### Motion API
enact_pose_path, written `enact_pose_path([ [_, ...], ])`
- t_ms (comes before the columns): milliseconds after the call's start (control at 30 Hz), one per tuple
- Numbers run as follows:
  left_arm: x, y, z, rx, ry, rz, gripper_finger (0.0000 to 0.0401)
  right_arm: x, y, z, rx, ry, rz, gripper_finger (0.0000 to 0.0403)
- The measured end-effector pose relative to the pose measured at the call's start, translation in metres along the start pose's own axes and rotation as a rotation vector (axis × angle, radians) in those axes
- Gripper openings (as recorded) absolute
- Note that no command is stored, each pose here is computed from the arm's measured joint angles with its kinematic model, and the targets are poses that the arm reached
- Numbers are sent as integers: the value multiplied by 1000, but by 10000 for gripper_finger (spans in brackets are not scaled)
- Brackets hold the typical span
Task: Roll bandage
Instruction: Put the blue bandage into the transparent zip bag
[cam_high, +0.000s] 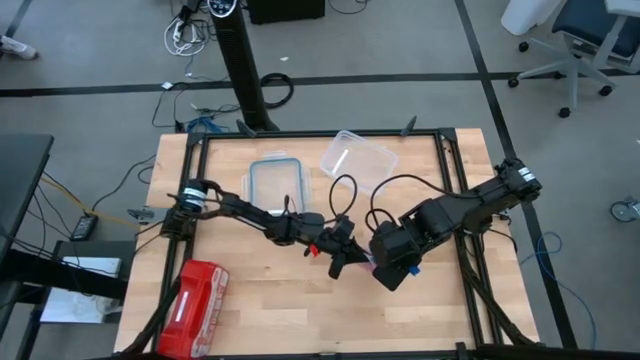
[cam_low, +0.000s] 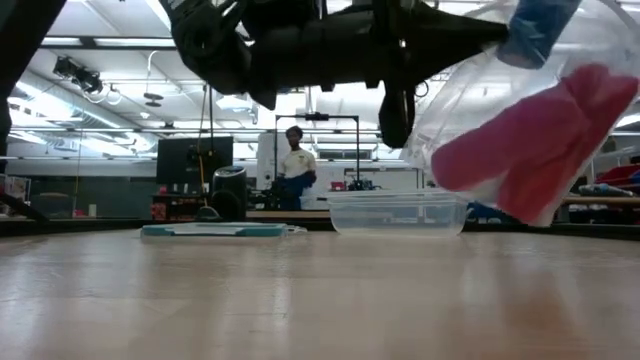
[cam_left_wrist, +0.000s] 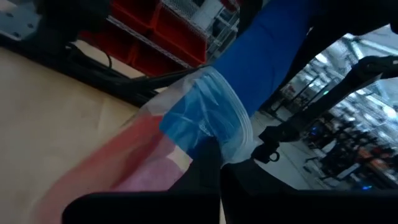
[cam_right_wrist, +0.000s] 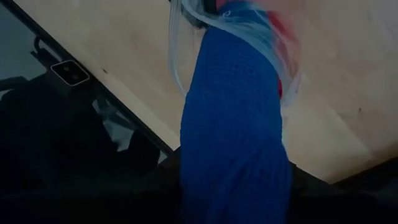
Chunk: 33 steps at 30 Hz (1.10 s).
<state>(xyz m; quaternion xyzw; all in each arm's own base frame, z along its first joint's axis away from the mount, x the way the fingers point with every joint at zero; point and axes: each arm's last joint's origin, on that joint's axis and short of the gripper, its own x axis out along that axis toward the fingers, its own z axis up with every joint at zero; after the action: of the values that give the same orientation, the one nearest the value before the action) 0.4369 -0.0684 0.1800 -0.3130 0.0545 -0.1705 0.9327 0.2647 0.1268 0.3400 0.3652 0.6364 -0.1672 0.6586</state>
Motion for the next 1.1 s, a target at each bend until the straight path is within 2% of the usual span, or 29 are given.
enact_pose_path([
  [300, -4, 17, 5, 21, 43, 32, 0, 19, 2, 18, -73, 14, -88, 127],
  [467, -7, 27, 5, 36, 100, 61, 0, 23, 4, 20, -106, -77, -132, 126],
  [800, -10, 36, 3, 49, 194, 51, 0, 47, 10, 26, -165, -63, -122, 125],
  [1100, -11, 38, 9, 31, 182, 7, 0, 58, 14, 19, -230, -69, -102, 123],
])
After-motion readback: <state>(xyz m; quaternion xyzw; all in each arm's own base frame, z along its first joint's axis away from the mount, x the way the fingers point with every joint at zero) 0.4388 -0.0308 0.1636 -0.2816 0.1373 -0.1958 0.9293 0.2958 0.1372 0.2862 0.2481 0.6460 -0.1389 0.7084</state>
